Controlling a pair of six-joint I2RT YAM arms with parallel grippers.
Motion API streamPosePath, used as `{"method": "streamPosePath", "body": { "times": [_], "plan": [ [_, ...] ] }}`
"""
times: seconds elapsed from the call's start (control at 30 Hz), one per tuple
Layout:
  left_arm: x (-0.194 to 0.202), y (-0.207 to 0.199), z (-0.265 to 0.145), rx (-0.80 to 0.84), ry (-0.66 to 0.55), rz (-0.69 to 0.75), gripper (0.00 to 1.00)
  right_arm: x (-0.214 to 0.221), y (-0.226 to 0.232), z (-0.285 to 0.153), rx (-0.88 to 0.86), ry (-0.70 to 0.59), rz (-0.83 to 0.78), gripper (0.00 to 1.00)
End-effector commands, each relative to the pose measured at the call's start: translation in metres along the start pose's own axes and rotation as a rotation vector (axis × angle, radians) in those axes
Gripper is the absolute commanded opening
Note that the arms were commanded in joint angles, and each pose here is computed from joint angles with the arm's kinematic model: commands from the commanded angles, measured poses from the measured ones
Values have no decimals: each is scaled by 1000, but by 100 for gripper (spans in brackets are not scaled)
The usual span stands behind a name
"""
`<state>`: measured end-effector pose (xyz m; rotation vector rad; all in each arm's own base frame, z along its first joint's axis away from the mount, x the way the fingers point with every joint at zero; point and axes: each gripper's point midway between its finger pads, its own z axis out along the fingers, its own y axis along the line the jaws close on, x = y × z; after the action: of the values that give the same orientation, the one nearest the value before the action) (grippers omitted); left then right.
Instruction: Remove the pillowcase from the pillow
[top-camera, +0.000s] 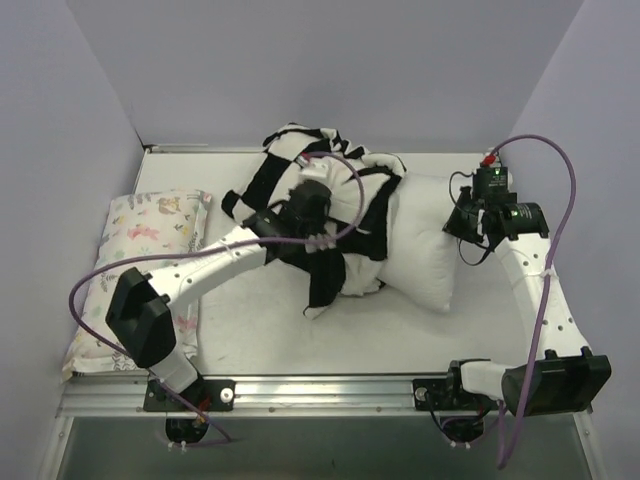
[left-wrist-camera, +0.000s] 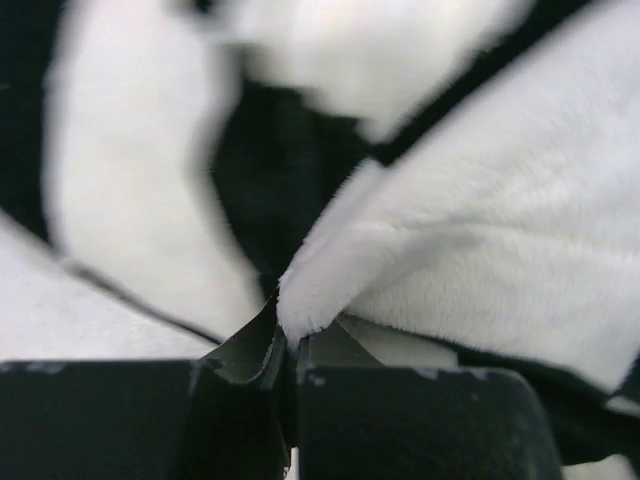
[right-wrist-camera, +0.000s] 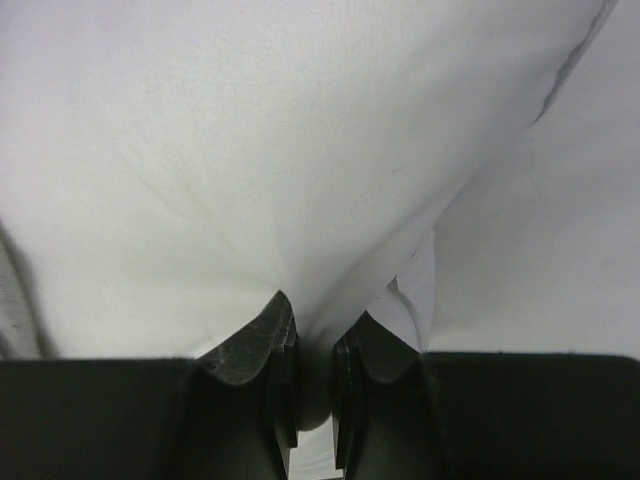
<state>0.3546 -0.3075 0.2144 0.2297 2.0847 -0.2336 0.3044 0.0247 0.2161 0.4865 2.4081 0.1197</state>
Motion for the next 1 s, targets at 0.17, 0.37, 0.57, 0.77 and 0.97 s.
{"method": "streamPosePath", "body": {
  "times": [0.17, 0.37, 0.57, 0.77, 0.97],
  "plan": [
    [-35, 257, -69, -623, -177, -381, 0, -38, -18, -26, 41, -142, 30, 0],
    [-10, 165, -31, -342, -66, -228, 0, -28, -22, -3, 66, -98, 27, 2],
    [22, 126, -3, -243, 34, -180, 0, -27, -3, -7, 39, -129, -59, 66],
    [33, 114, 8, -214, 72, -163, 0, -21, 43, -35, 5, -256, -290, 93],
    [35, 113, 8, -208, 76, -164, 0, 47, 96, -1, -99, -146, -566, 100]
  ]
}}
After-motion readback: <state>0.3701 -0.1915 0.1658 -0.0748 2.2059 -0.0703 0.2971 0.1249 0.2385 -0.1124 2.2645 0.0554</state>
